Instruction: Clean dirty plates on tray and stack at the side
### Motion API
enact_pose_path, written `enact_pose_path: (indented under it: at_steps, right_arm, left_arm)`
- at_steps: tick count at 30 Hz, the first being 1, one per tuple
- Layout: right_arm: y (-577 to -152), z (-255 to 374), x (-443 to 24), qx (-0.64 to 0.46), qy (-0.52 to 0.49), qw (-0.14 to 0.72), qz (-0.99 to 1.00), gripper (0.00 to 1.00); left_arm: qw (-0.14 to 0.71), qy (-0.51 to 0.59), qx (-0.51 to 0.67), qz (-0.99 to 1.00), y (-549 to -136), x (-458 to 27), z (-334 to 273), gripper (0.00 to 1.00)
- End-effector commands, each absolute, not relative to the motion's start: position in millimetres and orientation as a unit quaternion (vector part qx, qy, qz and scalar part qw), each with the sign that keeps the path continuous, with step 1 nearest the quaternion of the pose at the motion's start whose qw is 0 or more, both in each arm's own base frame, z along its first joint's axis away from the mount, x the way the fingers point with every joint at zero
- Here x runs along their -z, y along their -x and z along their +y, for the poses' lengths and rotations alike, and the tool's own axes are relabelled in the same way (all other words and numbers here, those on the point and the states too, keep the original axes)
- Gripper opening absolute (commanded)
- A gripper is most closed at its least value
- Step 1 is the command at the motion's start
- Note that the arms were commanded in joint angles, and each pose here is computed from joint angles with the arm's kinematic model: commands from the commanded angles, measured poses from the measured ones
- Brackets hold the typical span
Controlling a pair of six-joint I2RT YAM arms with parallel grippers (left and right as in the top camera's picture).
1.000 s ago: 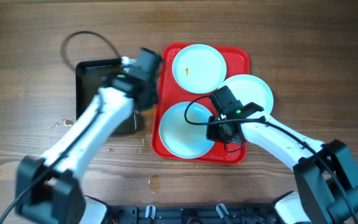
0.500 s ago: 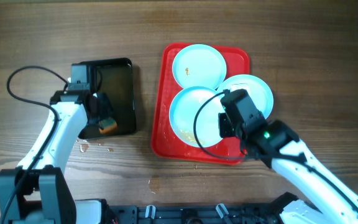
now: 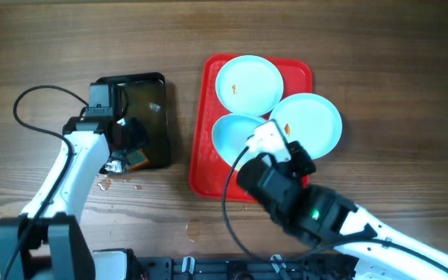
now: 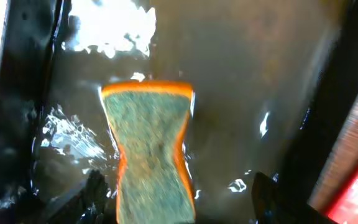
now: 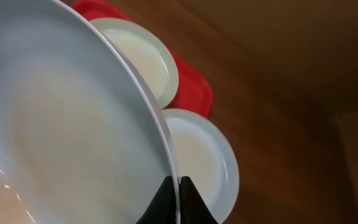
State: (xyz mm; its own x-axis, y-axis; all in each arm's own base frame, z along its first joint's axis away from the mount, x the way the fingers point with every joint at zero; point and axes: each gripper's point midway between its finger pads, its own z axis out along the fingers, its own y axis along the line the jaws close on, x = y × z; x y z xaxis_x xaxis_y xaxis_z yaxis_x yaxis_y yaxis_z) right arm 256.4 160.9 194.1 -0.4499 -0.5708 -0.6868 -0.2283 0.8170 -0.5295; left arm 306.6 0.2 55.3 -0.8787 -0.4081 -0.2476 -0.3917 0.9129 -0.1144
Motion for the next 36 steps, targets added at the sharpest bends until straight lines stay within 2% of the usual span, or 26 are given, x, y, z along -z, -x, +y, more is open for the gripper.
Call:
enact_pose_path:
  at_steps: [1, 2, 4, 12, 36]
  right_arm:
    - [-253.2, 156.0, -231.0, 0.252, 0.231, 0.518, 0.784, 0.04]
    - [-251.7, 156.9, -234.9, 0.261, 0.234, 0.523, 0.776, 0.04]
    - [-250.7, 155.6, -247.3, 0.289, 0.231, 0.539, 0.757, 0.04]
    - [-255.0, 158.5, -264.2, 0.308, 0.222, 0.558, 0.738, 0.04]
    - [-257.4, 163.7, -260.5, 0.300, 0.213, 0.561, 0.741, 0.04]
  left_arm:
    - [0.167, 0.200, 0.070, 0.963, -306.7, -85.0, -8.8, 0.79]
    - [0.173, 0.200, 0.071, 0.962, -305.4, -90.1, -8.8, 0.82]
    - [0.188, 0.199, 0.074, 0.959, -303.1, -101.7, -8.7, 1.00]
    - [0.200, 0.198, 0.076, 0.957, -303.0, -108.5, -8.7, 1.00]
    - [0.200, 0.198, 0.076, 0.957, -303.1, -108.5, -8.7, 1.00]
